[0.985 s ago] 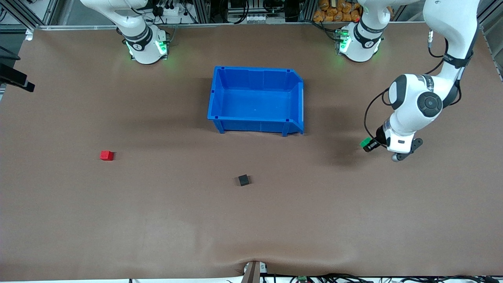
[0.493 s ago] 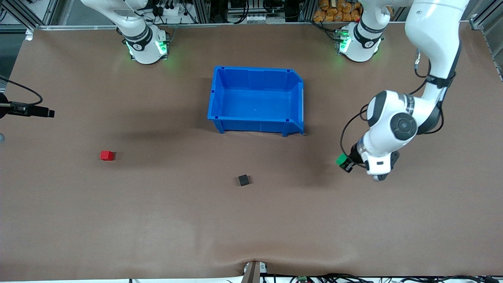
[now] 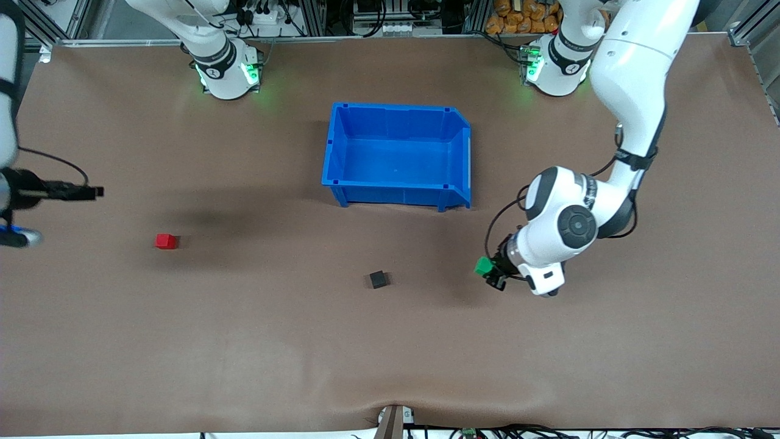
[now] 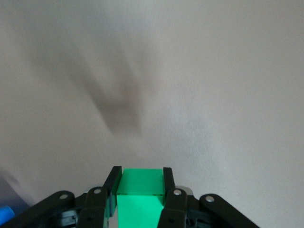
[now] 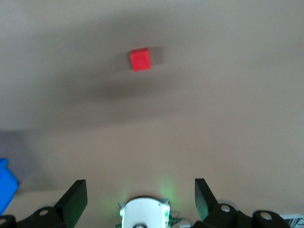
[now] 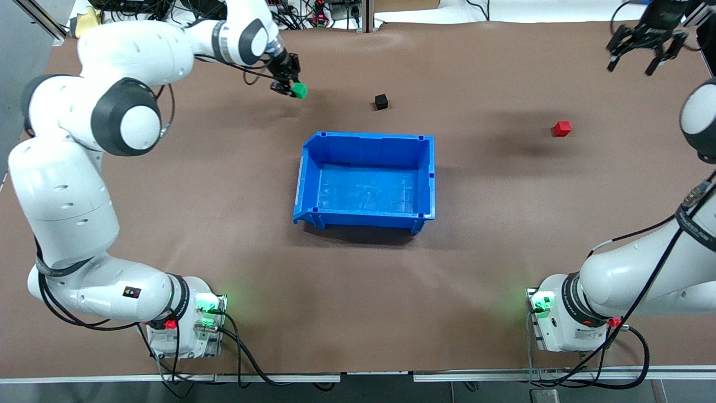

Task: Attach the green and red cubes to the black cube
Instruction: 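Carry the green cube with the left gripper toward the black cube, then set the green cube against the black cube while the right gripper grasps red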

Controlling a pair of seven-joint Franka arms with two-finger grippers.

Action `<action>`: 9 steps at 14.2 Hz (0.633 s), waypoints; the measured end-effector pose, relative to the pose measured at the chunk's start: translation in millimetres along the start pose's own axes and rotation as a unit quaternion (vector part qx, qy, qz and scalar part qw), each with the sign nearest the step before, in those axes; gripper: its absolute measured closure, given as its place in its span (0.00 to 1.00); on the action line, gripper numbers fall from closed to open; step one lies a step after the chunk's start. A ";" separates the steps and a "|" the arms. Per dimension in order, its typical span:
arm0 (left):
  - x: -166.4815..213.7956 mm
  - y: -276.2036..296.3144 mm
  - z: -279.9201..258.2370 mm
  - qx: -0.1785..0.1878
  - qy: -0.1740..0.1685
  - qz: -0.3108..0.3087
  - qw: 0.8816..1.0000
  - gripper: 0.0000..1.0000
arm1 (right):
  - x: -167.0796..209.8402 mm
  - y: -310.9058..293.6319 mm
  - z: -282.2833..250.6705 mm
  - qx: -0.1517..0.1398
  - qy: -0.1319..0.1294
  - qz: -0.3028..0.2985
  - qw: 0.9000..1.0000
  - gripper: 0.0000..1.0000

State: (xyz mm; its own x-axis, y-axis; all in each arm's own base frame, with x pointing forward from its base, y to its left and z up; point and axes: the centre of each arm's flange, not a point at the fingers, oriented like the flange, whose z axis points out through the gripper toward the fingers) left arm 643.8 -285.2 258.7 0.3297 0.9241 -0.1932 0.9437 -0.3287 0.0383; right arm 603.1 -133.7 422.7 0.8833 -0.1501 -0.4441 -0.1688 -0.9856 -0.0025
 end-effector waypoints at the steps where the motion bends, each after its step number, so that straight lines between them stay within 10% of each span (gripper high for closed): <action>1: -13.9 4.4 7.0 0.000 -0.005 -0.027 1.000 0.61 | 18.3 0.1 19.2 -0.004 -0.004 0.005 1.000 0.00; 9: -84.0 21.4 65.9 -0.024 -0.024 -0.157 0.987 0.61 | 114.9 -0.4 129.7 -0.026 0.024 0.019 0.999 0.00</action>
State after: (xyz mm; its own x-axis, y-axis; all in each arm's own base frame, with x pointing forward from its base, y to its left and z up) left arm 634.5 -382.7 211.1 0.0196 0.9680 -0.2500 0.9998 -0.0163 0.0152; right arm 647.9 -140.6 255.5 0.8968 -0.1896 -0.3998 -0.1803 -0.9817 0.0612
